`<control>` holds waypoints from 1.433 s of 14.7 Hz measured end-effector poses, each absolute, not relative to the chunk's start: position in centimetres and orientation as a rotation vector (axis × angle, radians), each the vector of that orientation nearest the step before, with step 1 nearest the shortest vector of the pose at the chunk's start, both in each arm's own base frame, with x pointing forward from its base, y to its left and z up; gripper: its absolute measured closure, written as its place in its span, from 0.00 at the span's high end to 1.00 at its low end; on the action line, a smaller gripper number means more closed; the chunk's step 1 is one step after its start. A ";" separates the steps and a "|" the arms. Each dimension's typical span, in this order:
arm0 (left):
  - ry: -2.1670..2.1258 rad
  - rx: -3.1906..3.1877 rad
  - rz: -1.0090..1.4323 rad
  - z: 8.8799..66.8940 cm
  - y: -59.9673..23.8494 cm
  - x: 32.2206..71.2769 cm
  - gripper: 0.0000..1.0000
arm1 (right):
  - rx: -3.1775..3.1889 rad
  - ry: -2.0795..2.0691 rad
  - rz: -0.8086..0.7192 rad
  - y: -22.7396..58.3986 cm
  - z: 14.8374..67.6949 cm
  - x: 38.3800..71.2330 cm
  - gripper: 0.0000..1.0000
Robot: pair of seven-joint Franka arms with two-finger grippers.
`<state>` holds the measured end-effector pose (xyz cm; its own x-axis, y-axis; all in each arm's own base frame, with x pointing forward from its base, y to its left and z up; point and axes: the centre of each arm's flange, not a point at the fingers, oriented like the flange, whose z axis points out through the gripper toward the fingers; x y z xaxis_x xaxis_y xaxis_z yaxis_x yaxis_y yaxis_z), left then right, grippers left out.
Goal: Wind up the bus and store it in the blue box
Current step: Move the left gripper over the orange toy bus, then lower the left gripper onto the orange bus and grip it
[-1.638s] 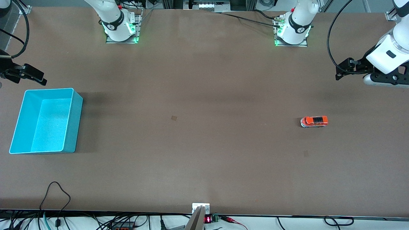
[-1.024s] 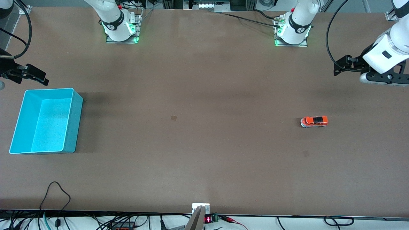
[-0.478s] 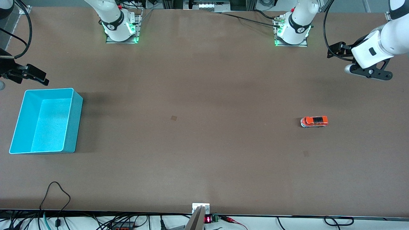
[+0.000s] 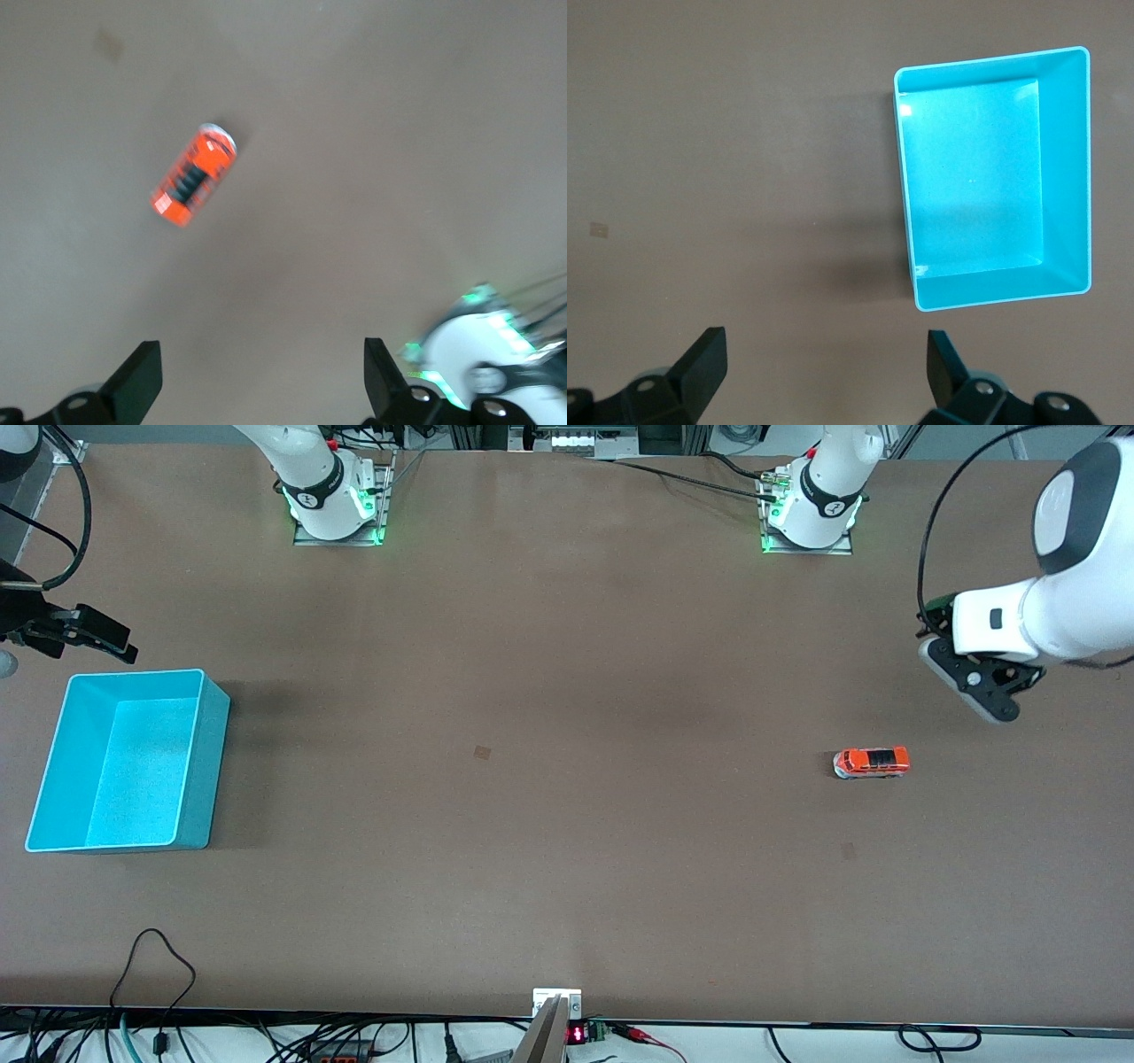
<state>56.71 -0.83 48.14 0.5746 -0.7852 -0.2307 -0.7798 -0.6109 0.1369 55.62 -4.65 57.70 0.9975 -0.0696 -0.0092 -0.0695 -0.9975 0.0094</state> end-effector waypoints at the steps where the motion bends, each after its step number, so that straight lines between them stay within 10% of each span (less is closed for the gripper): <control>1: -1.484 2.719 -0.390 46.6 -0.3 57.8 1.00 | 3.131 -0.109 -0.016 -4.7 57.7 55.6 1.00; 21: -2.081 2.311 -0.152 20.8 4.6 58.0 0.94 | 3.129 -0.056 -0.065 -2.8 56.0 56.3 1.00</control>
